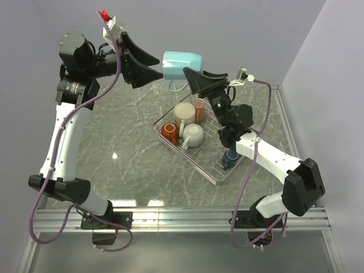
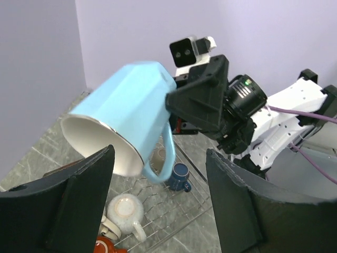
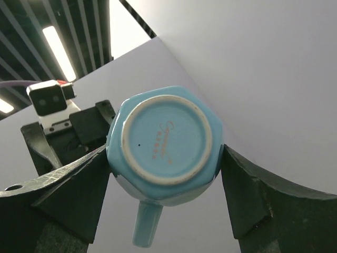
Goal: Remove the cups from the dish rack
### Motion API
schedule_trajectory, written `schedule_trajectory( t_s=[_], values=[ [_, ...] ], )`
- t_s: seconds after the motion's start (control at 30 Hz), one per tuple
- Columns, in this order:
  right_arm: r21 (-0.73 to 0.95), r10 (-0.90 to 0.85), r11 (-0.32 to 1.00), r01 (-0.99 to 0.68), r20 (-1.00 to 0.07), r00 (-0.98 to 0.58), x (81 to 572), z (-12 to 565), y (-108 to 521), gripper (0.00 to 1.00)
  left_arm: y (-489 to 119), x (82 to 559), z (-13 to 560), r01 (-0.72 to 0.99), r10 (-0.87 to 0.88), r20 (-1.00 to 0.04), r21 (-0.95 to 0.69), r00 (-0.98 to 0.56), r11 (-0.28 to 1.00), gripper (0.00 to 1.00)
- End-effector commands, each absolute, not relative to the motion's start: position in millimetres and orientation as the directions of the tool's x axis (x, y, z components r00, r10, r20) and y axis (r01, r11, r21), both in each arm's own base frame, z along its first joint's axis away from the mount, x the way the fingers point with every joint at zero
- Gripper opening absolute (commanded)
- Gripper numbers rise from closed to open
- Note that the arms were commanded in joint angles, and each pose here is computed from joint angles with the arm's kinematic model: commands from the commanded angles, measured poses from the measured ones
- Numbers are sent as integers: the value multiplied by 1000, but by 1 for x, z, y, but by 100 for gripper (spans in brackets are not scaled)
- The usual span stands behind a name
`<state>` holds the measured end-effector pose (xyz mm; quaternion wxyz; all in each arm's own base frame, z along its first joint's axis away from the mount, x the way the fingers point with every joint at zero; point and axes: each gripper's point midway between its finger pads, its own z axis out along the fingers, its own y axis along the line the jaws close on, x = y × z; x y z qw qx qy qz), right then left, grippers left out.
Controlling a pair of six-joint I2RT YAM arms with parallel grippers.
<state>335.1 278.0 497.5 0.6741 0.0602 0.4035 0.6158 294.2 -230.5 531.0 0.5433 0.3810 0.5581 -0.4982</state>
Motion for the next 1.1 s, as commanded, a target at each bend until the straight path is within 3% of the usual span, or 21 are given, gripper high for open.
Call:
schedule_trajectory(
  t_s=[0.0,0.17,0.37,0.5,0.67,0.7,0.77,0.9,0.97,1.0,1.07],
  values=[
    [486,927,150,-861,-371,-48,307,554,264,0,-232,310,540,954,-147,-983,-146,-110,262,76],
    [485,927,149,-862,-372,-50,307,555,266,0,-236,327,529,940,-157,-975,-195,-156,281,73],
    [479,921,137,-867,-385,-67,306,552,272,0,-251,320,526,950,-156,-969,-222,-190,219,65],
    [486,920,133,-864,-384,-74,309,549,274,0,-258,304,525,956,-152,-955,-274,-257,108,42],
    [508,913,122,-852,-394,-104,318,539,283,0,-262,284,530,952,-151,-942,-306,-301,9,28],
    [509,912,116,-853,-395,-112,319,538,285,0,-262,283,531,948,-155,-937,-318,-314,-3,15],
    [526,907,104,-844,-398,-136,323,530,291,0,-262,283,531,942,-156,-931,-335,-331,1,0],
    [548,884,138,-825,-444,-147,334,509,301,0,-258,295,527,939,-175,-934,-330,-310,95,0],
    [560,871,191,-806,-476,-124,341,496,301,16,-250,313,520,908,-202,-922,-370,-331,199,0],
    [573,859,219,-790,-496,-122,346,486,303,43,-245,321,516,903,-203,-929,-355,-311,240,0],
    [579,839,280,-766,-536,-98,352,473,302,63,-229,339,508,868,-223,-925,-368,-307,332,0]
  ],
)
